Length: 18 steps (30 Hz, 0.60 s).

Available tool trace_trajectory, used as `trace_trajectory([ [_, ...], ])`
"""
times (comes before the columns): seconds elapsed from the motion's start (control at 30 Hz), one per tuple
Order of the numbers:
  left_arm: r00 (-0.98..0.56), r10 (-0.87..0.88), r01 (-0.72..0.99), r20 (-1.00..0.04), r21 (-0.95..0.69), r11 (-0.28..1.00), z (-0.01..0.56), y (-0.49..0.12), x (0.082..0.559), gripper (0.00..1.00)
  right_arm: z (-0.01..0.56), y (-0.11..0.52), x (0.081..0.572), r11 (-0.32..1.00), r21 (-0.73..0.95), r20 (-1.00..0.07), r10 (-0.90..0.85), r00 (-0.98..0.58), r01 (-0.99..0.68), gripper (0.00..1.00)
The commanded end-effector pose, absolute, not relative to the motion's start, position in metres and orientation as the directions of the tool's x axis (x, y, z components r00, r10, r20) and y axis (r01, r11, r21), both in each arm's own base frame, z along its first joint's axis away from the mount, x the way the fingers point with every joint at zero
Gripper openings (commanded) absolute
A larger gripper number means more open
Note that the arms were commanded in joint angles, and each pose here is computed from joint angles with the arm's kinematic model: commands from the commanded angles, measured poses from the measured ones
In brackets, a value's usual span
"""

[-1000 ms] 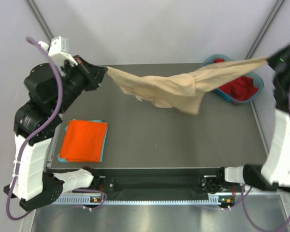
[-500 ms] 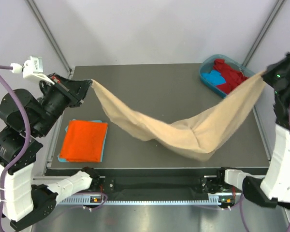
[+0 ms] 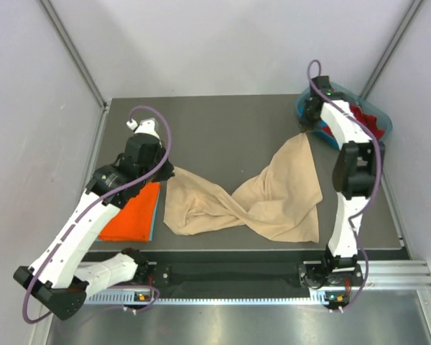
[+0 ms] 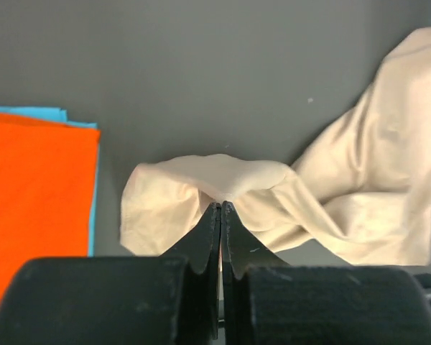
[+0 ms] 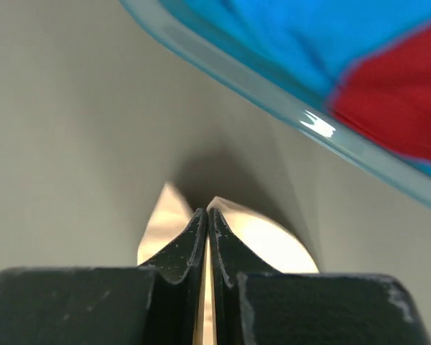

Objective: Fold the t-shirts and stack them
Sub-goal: Flatten the tshirt out

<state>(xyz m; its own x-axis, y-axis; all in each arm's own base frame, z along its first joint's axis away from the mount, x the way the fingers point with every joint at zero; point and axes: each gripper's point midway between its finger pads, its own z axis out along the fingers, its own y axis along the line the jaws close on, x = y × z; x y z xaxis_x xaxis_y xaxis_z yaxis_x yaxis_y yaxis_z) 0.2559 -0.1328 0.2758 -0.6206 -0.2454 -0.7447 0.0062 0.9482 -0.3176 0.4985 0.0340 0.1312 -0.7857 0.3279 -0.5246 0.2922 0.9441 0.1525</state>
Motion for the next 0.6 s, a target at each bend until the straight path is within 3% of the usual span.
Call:
trace_trajectory([
  [0.0, -0.514, -0.305, -0.023, -0.802, -0.343, 0.939, 0.294, -0.126, 0.272, 0.0, 0.172, 0.063, 0.538, 0.968, 0.176, -0.627, 0.252, -0.737, 0.182, 0.04],
  [0.03, -0.523, -0.296, -0.04, -0.8, -0.323, 0.945, 0.286, -0.123, 0.274, 0.0, 0.169, 0.068, 0.541, 0.971, 0.163, -0.625, 0.24, -0.743, 0.176, 0.08],
  [0.1, -0.527, -0.289, -0.071, -0.799, -0.298, 0.952, 0.277, -0.119, 0.28, 0.0, 0.171, 0.08, 0.548, 0.977, 0.132, -0.636, 0.215, -0.741, 0.17, 0.3],
  [0.17, -0.544, -0.288, -0.092, -0.788, -0.285, 0.954, 0.265, -0.116, 0.286, 0.0, 0.181, 0.068, 0.535, 0.963, 0.07, -0.626, 0.246, -0.74, 0.261, 0.42],
  [0.23, -0.568, -0.296, -0.091, -0.768, -0.298, 0.95, 0.256, -0.12, 0.294, 0.0, 0.206, 0.059, 0.51, 0.937, 0.071, -0.637, 0.306, -0.708, 0.341, 0.46],
  [0.27, -0.577, -0.3, -0.091, -0.759, -0.306, 0.948, 0.252, -0.122, 0.296, 0.0, 0.186, 0.046, 0.481, 0.912, 0.01, -0.586, 0.338, -0.736, 0.41, 0.48],
  [0.3, -0.574, -0.309, -0.084, -0.759, -0.32, 0.944, 0.252, -0.126, 0.302, 0.0, 0.185, 0.044, 0.463, 0.869, 0.048, -0.565, 0.43, -0.704, 0.492, 0.49],
  [0.33, -0.584, -0.317, -0.076, -0.747, -0.339, 0.938, 0.249, -0.128, 0.304, 0.0, 0.219, 0.043, 0.442, 0.85, 0.139, -0.605, 0.479, -0.636, 0.508, 0.49],
  [0.37, -0.584, -0.327, -0.076, -0.743, -0.351, 0.933, 0.249, -0.13, 0.307, 0.0, 0.179, 0.044, 0.405, 0.802, 0.138, -0.512, 0.56, -0.651, 0.581, 0.49],
  [0.4, -0.594, -0.326, -0.075, -0.735, -0.353, 0.933, 0.244, -0.133, 0.311, 0.0, 0.201, 0.042, 0.379, 0.77, 0.213, -0.527, 0.609, -0.593, 0.602, 0.49],
  [0.47, -0.601, -0.337, -0.064, -0.725, -0.377, 0.924, 0.243, -0.137, 0.318, 0.0, 0.164, 0.042, 0.326, 0.717, 0.193, -0.433, 0.674, -0.598, 0.669, 0.47],
  [0.57, -0.626, -0.341, -0.043, -0.701, -0.406, 0.913, 0.237, -0.146, 0.324, 0.0, 0.147, 0.04, 0.27, 0.704, 0.199, -0.391, 0.695, -0.604, 0.682, 0.43],
])
